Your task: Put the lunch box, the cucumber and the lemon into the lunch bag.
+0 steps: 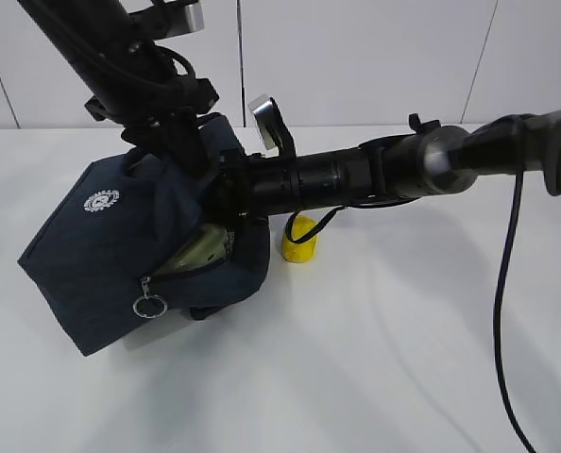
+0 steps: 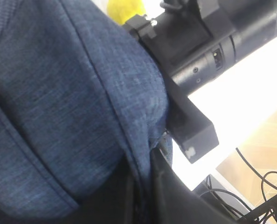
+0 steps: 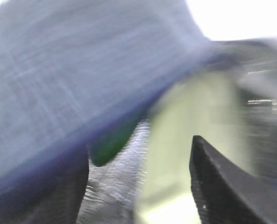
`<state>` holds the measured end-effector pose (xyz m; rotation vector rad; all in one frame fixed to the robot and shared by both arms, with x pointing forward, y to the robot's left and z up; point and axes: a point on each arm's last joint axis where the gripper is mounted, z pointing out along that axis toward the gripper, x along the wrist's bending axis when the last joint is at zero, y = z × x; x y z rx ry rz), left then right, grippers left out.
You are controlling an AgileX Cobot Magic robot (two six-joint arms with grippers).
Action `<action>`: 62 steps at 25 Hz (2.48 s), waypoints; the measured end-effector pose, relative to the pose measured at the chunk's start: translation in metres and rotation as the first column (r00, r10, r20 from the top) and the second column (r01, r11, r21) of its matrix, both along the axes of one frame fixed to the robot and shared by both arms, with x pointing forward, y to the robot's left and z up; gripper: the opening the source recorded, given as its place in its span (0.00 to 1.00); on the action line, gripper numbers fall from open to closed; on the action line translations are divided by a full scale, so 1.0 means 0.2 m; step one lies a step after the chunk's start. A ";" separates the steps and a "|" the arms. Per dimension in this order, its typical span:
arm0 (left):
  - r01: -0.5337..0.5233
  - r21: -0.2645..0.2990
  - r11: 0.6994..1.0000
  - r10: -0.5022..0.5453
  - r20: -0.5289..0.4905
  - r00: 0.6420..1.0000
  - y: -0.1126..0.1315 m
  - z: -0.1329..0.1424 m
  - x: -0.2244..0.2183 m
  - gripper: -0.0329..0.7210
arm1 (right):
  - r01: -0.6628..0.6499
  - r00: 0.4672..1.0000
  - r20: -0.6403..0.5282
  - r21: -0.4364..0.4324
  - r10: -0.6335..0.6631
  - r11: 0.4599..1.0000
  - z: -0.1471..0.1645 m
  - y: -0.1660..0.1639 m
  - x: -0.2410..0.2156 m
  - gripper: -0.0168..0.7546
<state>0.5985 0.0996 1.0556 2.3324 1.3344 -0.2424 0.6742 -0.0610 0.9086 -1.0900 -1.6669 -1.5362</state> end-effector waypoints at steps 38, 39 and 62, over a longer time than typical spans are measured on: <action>0.005 -0.005 1.000 -0.005 -0.017 1.000 0.00 0.00 -0.01 0.05 | 0.119 0.990 0.050 -0.796 -0.132 0.594 0.15 -0.32 0.00 0.65; 0.007 -0.004 1.000 -0.007 -0.018 1.000 0.00 0.00 -0.01 0.05 | 0.131 0.988 0.054 -0.802 -0.147 0.582 0.14 -0.32 0.00 0.65; 0.021 -0.003 1.000 -0.021 -0.013 1.000 0.00 0.00 -0.01 0.05 | 0.195 0.963 0.050 -0.809 -0.266 0.554 0.04 -0.29 0.06 0.65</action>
